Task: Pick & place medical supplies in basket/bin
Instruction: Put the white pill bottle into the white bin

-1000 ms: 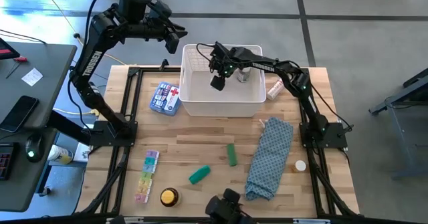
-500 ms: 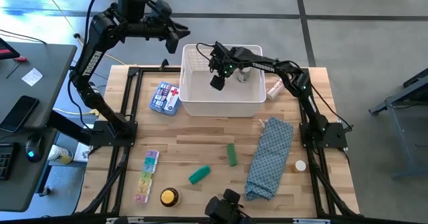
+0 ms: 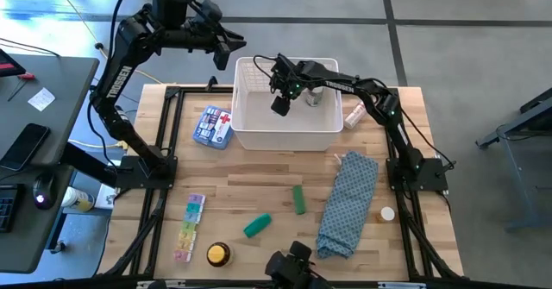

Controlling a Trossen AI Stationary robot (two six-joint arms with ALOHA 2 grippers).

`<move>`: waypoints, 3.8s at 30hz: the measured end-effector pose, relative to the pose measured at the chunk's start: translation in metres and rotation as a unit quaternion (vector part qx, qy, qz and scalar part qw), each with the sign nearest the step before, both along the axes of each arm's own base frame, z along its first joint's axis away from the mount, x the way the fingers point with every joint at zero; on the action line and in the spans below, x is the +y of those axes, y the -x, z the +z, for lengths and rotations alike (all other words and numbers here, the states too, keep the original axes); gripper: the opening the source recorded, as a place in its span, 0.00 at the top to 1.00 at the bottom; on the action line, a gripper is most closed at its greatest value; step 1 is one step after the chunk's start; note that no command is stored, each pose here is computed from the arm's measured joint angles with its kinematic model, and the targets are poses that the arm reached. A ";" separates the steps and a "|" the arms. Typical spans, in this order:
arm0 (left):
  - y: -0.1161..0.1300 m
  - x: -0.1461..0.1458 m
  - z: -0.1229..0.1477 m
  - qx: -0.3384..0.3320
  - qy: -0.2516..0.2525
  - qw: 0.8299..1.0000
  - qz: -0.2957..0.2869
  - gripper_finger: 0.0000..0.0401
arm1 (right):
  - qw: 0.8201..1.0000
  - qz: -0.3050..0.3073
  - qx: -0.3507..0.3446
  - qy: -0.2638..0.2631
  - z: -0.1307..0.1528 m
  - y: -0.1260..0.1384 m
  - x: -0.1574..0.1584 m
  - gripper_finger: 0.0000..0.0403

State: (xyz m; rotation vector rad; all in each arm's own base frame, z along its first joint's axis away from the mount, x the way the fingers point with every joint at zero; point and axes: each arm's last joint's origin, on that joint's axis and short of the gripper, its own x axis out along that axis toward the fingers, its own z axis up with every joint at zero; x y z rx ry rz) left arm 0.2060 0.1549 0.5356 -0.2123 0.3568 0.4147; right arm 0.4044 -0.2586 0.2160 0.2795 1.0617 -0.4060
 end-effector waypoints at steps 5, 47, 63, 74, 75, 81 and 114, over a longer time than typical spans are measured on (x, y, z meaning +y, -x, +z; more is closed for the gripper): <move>0.000 0.000 0.000 0.001 -0.001 1.000 0.000 0.68 | 1.000 0.011 0.003 0.006 0.000 0.001 -0.002 0.49; 0.020 -0.017 0.015 -0.041 0.004 0.999 0.003 0.68 | 1.000 0.016 -0.008 -0.010 0.000 -0.001 0.002 0.34; 0.021 -0.017 0.015 -0.041 0.005 0.999 0.001 0.68 | 1.000 0.016 -0.015 -0.009 0.001 -0.002 0.001 0.35; 0.020 -0.016 0.018 -0.062 0.015 0.998 0.011 0.68 | 1.000 0.017 -0.015 -0.009 0.001 -0.002 0.002 0.35; 0.020 -0.016 0.018 -0.064 0.014 0.998 0.011 0.68 | 1.000 0.016 -0.015 -0.008 0.001 -0.002 0.001 0.35; 0.020 -0.017 0.017 -0.059 0.020 0.998 0.007 0.68 | 1.000 0.012 -0.018 -0.007 0.001 -0.001 -0.002 0.35; 0.023 -0.018 0.006 0.010 0.008 1.000 0.006 0.68 | 0.999 0.017 -0.010 0.044 -0.010 -0.006 -0.002 0.35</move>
